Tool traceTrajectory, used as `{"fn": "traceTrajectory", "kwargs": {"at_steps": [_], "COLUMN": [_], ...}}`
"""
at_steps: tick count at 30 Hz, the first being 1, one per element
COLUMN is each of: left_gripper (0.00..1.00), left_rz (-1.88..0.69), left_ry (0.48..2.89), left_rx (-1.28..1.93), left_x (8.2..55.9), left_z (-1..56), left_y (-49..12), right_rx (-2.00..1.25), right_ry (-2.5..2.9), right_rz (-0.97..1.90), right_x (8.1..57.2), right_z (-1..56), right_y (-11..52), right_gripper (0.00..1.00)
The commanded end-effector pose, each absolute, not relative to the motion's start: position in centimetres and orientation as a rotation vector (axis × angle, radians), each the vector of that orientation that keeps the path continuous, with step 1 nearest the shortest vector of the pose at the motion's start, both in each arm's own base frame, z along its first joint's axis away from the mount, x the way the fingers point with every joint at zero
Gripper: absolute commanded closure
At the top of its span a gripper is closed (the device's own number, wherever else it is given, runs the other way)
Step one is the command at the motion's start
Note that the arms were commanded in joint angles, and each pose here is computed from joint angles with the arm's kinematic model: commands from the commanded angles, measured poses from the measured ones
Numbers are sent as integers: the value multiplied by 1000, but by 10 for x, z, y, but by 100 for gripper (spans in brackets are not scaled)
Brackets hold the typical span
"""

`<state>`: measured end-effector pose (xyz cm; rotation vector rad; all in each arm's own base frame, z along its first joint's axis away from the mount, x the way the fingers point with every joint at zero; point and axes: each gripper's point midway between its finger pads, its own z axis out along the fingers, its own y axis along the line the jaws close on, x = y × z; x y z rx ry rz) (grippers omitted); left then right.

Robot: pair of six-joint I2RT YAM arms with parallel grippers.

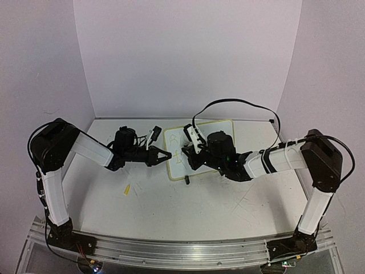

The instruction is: Write a sentence on the whiteboard

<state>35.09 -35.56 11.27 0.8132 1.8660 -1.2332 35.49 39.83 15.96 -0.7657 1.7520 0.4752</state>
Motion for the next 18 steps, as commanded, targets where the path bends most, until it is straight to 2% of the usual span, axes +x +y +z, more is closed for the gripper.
{"fn": "traceTrajectory", "kwargs": {"at_steps": [1, 18], "left_gripper": [100, 100], "left_rz": [-1054, -1053], "left_ry": [1960, 1963], "left_rx": [762, 764], "left_x": [372, 371], "left_z": [90, 89], "left_y": [-340, -339], "right_rx": [-719, -685], "right_ry": [1699, 1722], "right_rz": [448, 380], "right_x": [368, 378], "right_z": [181, 175], "right_y": [401, 395], "right_gripper": [100, 100]}}
